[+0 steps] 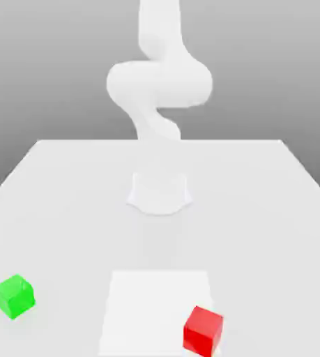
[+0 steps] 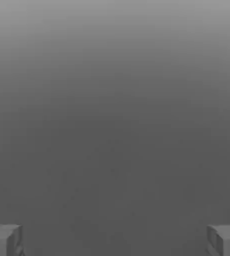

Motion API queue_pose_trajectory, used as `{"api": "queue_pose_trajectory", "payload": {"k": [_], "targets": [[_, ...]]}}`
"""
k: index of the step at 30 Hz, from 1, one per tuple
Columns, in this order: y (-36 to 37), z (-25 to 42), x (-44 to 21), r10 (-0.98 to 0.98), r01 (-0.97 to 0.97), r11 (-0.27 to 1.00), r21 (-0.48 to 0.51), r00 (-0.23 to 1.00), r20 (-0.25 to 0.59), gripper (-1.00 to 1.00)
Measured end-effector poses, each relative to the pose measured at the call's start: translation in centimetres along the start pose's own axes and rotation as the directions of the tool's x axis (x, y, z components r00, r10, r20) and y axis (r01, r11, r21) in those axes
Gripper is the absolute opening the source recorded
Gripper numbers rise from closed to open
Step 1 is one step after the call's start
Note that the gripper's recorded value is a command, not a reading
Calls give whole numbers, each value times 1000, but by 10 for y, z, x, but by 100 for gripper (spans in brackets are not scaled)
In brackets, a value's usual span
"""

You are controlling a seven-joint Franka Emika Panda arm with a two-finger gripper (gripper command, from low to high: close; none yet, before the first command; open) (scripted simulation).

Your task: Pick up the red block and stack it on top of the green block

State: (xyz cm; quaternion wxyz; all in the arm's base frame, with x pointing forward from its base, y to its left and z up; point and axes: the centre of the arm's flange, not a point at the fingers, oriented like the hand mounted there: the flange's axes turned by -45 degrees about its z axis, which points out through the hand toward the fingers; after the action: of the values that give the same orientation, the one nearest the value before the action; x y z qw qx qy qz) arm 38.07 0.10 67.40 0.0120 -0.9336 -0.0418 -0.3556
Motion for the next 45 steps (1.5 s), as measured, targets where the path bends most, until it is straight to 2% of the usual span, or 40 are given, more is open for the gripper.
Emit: {"api": "queue_pose_trajectory", "payload": {"k": [7, 15, 25, 30, 31, 37, 42, 45], "targets": [[-13, 142, -22, -248, 221, 962, 159, 953, 173, 0], [-43, 281, -91, -526, 427, 839, 337, 797, 297, 0], [-65, 403, -218, -811, 609, 584, 537, 460, 361, 0], [-66, 452, -266, -835, 622, 550, 557, 416, 361, 0], [-66, 458, -273, -835, 622, 550, 557, 415, 361, -100], [-66, 462, -277, -835, 620, 551, 559, 415, 362, -100], [-66, 426, -243, -836, 621, 549, 559, 414, 361, -100], [-18, 410, -231, -815, 606, 579, 545, 435, 383, -100]]}}
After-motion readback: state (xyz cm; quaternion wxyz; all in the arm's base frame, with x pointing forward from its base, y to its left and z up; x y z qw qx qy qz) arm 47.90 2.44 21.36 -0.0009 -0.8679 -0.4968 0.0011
